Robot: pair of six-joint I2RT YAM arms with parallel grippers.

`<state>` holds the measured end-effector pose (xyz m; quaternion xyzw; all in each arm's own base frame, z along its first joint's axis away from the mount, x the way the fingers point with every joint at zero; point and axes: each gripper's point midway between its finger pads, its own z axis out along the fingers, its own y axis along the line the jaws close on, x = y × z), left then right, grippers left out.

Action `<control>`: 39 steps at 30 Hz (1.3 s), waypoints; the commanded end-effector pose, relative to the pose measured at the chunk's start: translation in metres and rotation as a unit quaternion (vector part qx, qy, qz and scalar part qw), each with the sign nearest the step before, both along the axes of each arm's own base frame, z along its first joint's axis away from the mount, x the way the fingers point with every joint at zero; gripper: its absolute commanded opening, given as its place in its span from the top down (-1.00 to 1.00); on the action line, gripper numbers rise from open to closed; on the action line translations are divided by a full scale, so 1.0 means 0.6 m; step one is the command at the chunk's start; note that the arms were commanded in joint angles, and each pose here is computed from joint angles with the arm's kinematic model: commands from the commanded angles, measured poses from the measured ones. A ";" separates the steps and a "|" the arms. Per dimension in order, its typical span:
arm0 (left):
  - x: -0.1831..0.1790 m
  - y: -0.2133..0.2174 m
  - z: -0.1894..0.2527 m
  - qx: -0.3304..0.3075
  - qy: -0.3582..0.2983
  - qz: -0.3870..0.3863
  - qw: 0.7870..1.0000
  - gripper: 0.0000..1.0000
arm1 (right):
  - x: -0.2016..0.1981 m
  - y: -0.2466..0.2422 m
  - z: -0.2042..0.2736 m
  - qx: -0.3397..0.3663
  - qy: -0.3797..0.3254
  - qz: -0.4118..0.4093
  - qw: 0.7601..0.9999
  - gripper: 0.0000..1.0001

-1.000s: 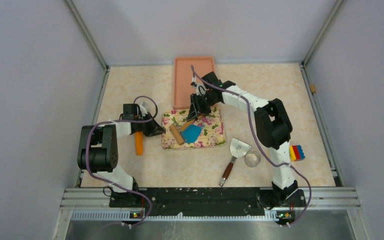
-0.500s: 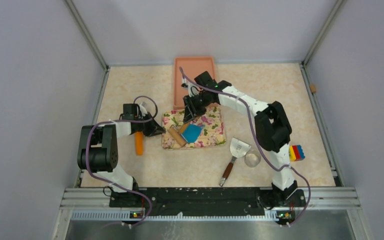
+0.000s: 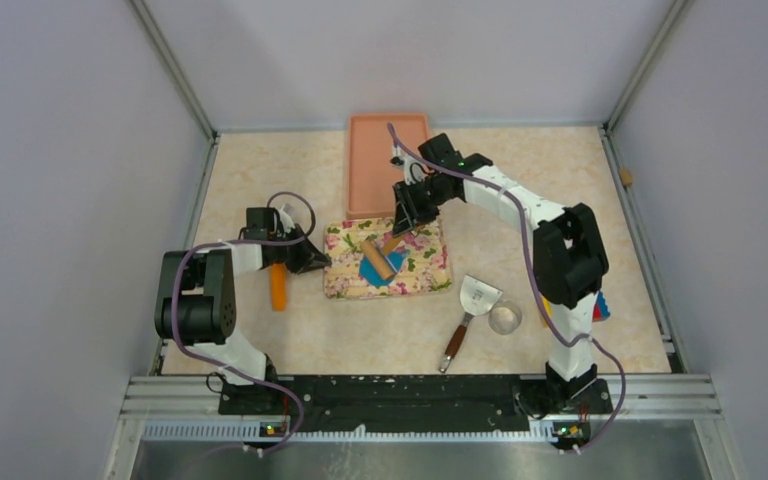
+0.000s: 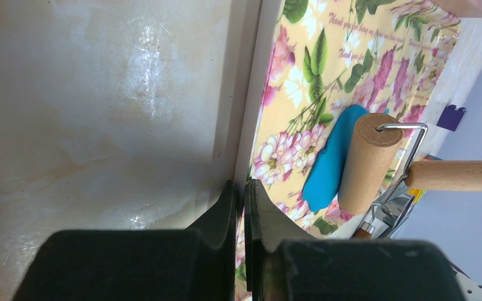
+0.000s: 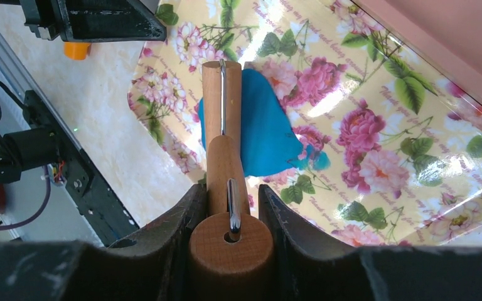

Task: Roll out the dumpling wrappers from the dough

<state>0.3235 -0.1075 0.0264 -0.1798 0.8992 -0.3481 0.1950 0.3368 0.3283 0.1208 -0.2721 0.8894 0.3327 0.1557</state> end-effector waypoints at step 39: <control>0.020 0.011 -0.001 0.010 0.007 0.021 1.000 1.00 | -0.037 0.074 0.082 0.082 0.003 0.079 0.993 1.00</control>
